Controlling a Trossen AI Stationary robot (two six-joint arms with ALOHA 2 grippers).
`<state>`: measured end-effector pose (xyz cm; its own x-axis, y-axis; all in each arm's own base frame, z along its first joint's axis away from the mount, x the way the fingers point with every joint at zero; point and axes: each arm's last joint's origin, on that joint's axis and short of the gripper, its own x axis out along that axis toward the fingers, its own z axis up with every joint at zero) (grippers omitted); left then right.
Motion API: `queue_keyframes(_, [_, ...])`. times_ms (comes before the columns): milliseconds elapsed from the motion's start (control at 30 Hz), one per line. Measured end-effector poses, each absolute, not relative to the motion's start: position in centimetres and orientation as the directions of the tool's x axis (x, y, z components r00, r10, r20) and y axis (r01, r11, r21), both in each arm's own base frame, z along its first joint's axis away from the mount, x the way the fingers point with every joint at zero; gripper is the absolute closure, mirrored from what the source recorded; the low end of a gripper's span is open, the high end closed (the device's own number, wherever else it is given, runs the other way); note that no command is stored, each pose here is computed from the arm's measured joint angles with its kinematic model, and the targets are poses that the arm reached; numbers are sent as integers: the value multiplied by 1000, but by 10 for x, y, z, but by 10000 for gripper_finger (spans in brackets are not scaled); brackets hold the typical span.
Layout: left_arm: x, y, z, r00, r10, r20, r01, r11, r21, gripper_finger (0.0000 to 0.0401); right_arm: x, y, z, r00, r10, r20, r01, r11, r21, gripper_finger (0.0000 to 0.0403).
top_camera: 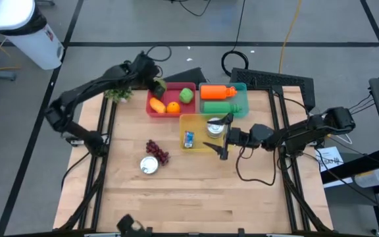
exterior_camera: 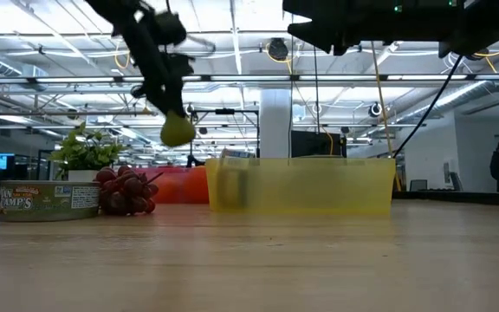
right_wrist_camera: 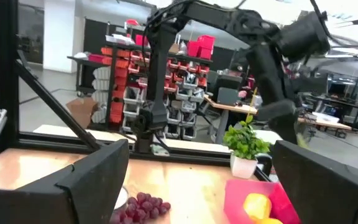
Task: Pick & Place Food Item
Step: Put the green pear into the red bin
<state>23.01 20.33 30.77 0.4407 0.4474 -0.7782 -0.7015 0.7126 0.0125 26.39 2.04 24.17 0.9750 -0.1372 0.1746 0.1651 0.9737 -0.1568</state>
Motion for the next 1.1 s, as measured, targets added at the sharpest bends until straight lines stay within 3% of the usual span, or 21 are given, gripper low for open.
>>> queue_keyframes(300, [252, 244, 261, 480, 365, -797, -682, 727, -78, 260, 265, 12, 240, 973, -169, 157, 193, 969, -154, 25])
queue_keyframes(1100, [280, 248, 204, 394, 270, -879, -677, 732, -79, 261, 266, 7, 237, 976, -183, 122, 199, 970, -141, 24])
